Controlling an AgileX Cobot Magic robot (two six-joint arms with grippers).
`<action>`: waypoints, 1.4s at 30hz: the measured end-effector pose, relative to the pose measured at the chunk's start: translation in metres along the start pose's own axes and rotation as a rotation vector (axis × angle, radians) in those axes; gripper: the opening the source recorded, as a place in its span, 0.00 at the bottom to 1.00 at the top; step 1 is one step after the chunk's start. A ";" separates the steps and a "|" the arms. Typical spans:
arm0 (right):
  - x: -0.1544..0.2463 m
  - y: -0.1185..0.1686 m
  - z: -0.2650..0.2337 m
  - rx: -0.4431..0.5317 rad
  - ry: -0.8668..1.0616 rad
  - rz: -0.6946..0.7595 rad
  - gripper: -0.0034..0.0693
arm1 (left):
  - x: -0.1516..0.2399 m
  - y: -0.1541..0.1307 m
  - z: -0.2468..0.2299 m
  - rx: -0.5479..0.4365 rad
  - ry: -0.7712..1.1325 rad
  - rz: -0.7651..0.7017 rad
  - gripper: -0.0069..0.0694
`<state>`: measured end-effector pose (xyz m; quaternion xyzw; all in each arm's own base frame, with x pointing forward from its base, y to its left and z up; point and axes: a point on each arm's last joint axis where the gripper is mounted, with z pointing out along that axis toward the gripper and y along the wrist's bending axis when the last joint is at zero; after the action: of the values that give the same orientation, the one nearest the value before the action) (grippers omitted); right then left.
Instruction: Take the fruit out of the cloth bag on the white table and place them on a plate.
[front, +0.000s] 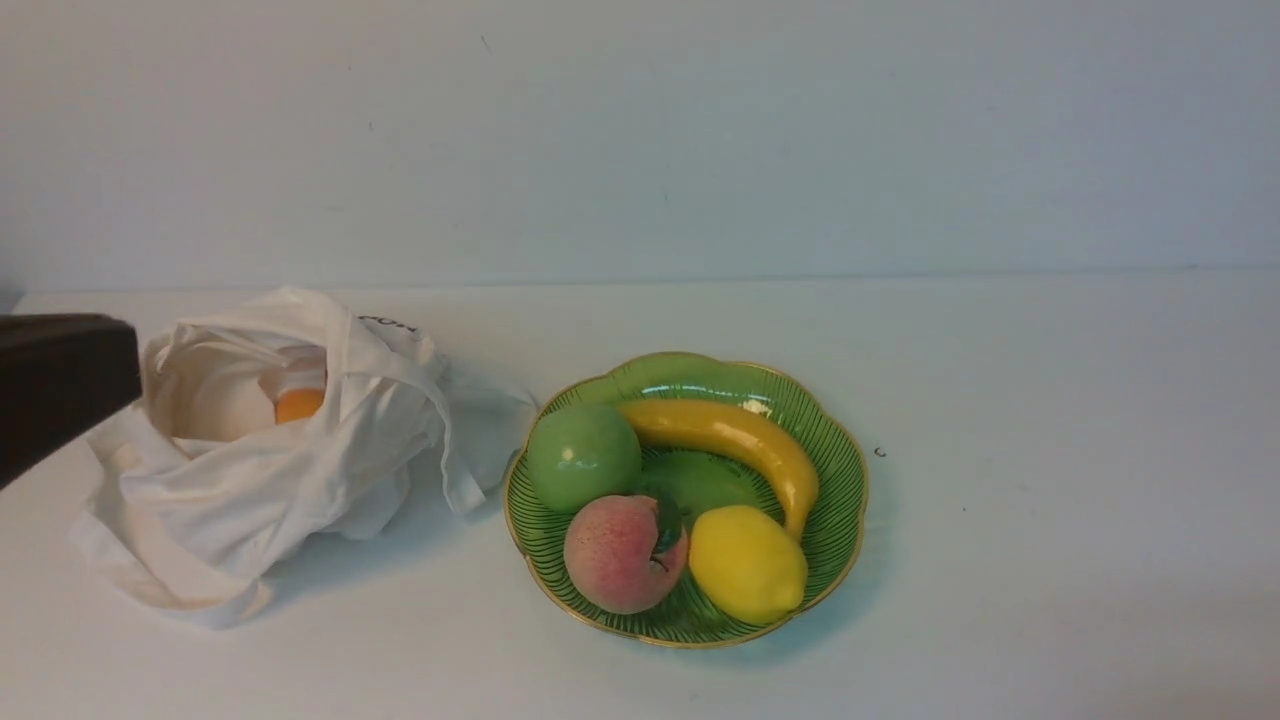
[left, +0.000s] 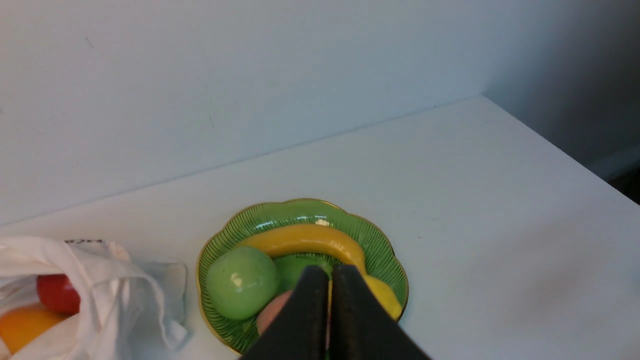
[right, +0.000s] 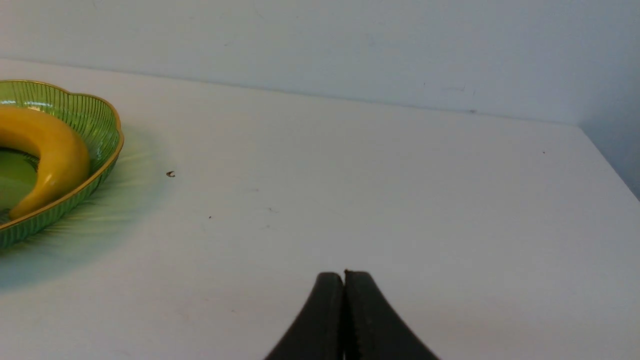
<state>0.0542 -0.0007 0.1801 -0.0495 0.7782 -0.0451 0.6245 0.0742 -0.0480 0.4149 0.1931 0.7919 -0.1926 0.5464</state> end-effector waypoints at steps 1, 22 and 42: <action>0.000 0.000 0.000 0.000 0.000 0.000 0.03 | 0.001 0.001 -0.002 -0.010 -0.001 0.013 0.08; 0.000 0.000 0.000 0.000 0.000 0.000 0.03 | 0.140 0.030 0.003 -0.335 -0.202 0.047 0.08; 0.000 0.000 0.000 0.000 0.000 0.000 0.03 | 0.240 0.047 0.041 -0.442 -0.048 -0.016 0.08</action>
<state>0.0542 -0.0007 0.1801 -0.0495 0.7782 -0.0451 0.6245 0.0524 -0.0060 0.1709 0.0575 0.8032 -0.0233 0.5925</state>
